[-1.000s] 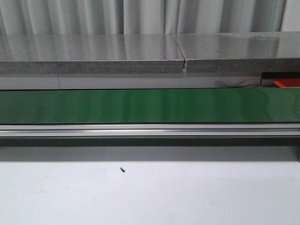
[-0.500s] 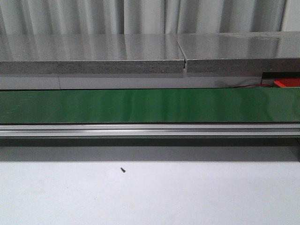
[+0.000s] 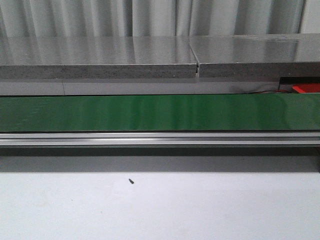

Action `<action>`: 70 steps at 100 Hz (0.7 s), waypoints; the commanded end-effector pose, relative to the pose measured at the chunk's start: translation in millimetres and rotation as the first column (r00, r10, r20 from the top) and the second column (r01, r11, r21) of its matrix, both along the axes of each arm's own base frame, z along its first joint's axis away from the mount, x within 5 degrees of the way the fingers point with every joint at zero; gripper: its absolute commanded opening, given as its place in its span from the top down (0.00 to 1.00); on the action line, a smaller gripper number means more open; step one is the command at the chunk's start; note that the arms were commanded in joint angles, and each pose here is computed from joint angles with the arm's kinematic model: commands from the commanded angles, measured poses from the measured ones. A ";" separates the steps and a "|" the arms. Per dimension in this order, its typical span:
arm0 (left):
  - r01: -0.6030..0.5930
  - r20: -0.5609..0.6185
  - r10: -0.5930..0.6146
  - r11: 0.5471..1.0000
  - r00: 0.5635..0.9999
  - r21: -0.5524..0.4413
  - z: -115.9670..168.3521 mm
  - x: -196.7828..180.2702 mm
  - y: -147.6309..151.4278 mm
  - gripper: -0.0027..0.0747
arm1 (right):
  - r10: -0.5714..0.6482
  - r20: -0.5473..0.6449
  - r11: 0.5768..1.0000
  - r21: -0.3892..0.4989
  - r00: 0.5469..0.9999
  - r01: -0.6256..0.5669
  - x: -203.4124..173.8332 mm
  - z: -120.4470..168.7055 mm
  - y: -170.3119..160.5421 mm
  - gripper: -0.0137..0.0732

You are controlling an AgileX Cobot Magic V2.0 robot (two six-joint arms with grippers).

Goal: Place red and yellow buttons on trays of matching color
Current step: 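Carry the red button into the red tray and open the right gripper, then raise the right gripper back above the belt end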

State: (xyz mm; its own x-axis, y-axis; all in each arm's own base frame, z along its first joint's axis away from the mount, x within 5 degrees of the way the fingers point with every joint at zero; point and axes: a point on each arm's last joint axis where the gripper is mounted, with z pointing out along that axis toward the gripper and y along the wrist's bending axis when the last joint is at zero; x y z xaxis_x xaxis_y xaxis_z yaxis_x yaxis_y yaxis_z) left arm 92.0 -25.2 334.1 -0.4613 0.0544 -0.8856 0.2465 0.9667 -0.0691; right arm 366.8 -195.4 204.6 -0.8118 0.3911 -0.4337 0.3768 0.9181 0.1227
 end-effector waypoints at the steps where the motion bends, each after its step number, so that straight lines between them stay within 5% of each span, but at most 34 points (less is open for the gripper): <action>1: -0.002 0.092 0.005 1.000 0.996 -0.031 14.6 1.7 -0.7 0.99 | -0.029 0.143 0.998 -0.049 0.989 0.036 5.0 34.1 -2.9 0.79; 27: -0.002 0.092 0.005 1.000 0.996 -0.031 14.6 1.7 -0.7 0.99 | -0.049 0.159 0.999 -0.005 0.986 0.051 14.4 29.3 -4.8 0.76; 55: -0.002 0.092 0.005 1.000 0.996 -0.031 14.6 1.7 -0.7 0.99 | -0.051 0.133 0.998 0.050 0.990 0.045 22.0 21.4 -5.7 0.49; 70: -0.002 0.092 0.005 1.000 0.996 -0.031 14.6 1.7 -0.7 0.99 | -0.052 0.136 0.998 0.048 0.989 0.046 22.3 21.5 -5.9 0.46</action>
State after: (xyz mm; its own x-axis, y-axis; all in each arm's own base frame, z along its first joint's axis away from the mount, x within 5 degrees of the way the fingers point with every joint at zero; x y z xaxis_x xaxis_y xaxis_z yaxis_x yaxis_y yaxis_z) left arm 92.0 -25.2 334.1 -0.4613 0.0544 -0.8856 0.2465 0.9667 -0.0691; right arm 386.9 -200.9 190.0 -0.7830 0.4558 -0.4234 0.4067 0.8900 0.2059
